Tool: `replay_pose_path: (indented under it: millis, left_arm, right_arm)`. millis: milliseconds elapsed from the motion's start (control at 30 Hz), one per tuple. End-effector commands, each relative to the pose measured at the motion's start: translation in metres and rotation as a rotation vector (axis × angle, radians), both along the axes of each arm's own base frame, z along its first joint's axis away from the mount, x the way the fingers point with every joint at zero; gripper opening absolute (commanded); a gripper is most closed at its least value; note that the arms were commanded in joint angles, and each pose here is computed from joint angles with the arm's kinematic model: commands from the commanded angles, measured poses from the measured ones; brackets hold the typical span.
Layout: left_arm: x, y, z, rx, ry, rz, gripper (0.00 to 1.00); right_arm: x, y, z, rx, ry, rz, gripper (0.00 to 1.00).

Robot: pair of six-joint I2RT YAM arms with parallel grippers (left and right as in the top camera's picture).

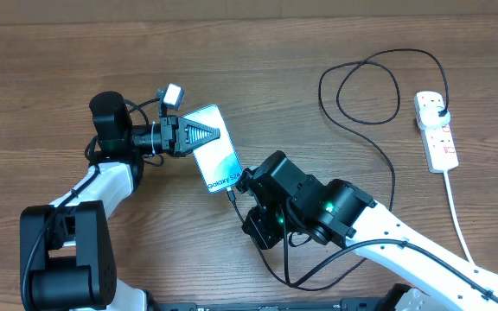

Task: Plug charger to phone and switch on socket

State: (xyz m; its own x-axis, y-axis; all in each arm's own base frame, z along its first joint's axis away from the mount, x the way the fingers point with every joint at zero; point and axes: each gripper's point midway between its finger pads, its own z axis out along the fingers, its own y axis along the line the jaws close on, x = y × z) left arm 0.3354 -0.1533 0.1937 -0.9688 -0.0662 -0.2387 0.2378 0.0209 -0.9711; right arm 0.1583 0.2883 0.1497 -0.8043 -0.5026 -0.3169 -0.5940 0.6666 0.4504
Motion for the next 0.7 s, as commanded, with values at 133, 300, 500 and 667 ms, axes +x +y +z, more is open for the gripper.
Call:
replay_pose_path:
  millis: [133,300,500,667]
  left_arm:
    - [-0.0032,-0.0017,0.0043,-0.008,0.008,-0.026,0.04]
    - [-0.0032,-0.0017,0.0043,-0.008,0.015,-0.026,0.04]
    - [-0.0032,-0.0017,0.0043,-0.009,0.037,-0.026,0.04]
    - [-0.0033,-0.0018,0.0043,-0.009,0.036,-0.027,0.05]
  right_arm:
    - [0.0072,0.0065,0.0130,0.031,-0.022,-0.009,0.04]
    - [0.0118,0.0041,0.0115,0.015,-0.043,-0.024,0.04]
    - [0.0133,0.0063,0.0130,0.025,-0.051,-0.023,0.04]
    - [0.0156,0.0092,0.0152,0.040,-0.062,-0.023,0.04]
